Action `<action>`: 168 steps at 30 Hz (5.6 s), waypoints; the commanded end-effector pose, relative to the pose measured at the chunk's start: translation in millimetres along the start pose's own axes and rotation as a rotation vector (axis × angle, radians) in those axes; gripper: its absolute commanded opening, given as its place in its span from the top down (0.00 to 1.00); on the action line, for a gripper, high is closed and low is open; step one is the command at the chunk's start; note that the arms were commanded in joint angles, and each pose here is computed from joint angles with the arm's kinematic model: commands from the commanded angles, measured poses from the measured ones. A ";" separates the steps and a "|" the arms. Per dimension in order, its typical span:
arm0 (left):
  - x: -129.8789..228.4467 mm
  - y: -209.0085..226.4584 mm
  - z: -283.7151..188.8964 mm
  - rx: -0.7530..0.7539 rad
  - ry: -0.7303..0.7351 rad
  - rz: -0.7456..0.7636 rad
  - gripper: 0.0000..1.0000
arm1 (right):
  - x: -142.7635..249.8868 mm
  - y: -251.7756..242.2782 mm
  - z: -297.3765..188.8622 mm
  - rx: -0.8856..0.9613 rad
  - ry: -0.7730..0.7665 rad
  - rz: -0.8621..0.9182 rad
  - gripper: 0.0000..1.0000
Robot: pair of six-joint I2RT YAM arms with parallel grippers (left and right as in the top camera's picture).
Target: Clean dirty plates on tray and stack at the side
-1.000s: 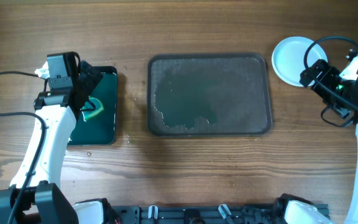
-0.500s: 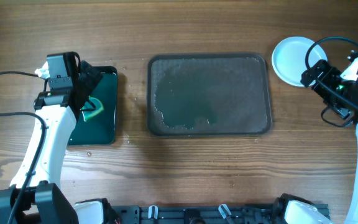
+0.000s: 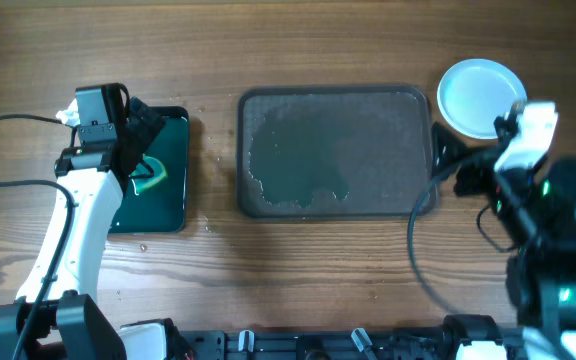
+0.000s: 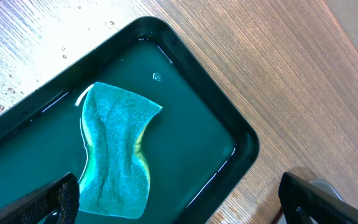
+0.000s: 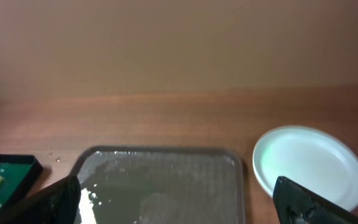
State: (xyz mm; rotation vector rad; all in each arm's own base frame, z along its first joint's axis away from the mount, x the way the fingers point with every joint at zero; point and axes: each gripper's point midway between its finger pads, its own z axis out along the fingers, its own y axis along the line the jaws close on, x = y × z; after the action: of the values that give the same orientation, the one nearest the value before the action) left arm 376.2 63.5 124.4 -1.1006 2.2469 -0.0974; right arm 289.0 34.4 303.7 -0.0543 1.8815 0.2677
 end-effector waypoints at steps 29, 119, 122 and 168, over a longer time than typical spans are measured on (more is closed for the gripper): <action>-5.7 -3.3 -2.6 0.012 -0.011 -0.001 0.00 | 110.2 -7.9 -14.1 -0.006 -0.418 -0.211 0.00; 83.2 44.4 -109.8 0.627 -0.634 0.350 0.00 | 131.3 -46.3 -8.3 0.186 -0.318 -0.158 0.00; 87.4 39.6 -111.8 0.647 -0.632 0.388 0.00 | 131.3 -46.3 -8.3 0.186 -0.318 -0.158 0.00; 87.8 39.4 -111.4 0.647 -0.629 0.388 0.00 | 131.3 -46.3 -8.3 0.186 -0.318 -0.158 0.00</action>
State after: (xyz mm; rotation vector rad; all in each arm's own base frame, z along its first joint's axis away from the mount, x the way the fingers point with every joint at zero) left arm 246.2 6.9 157.6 -0.3153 1.6230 -0.2530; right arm 247.1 4.3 173.5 -0.0461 1.5776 0.0128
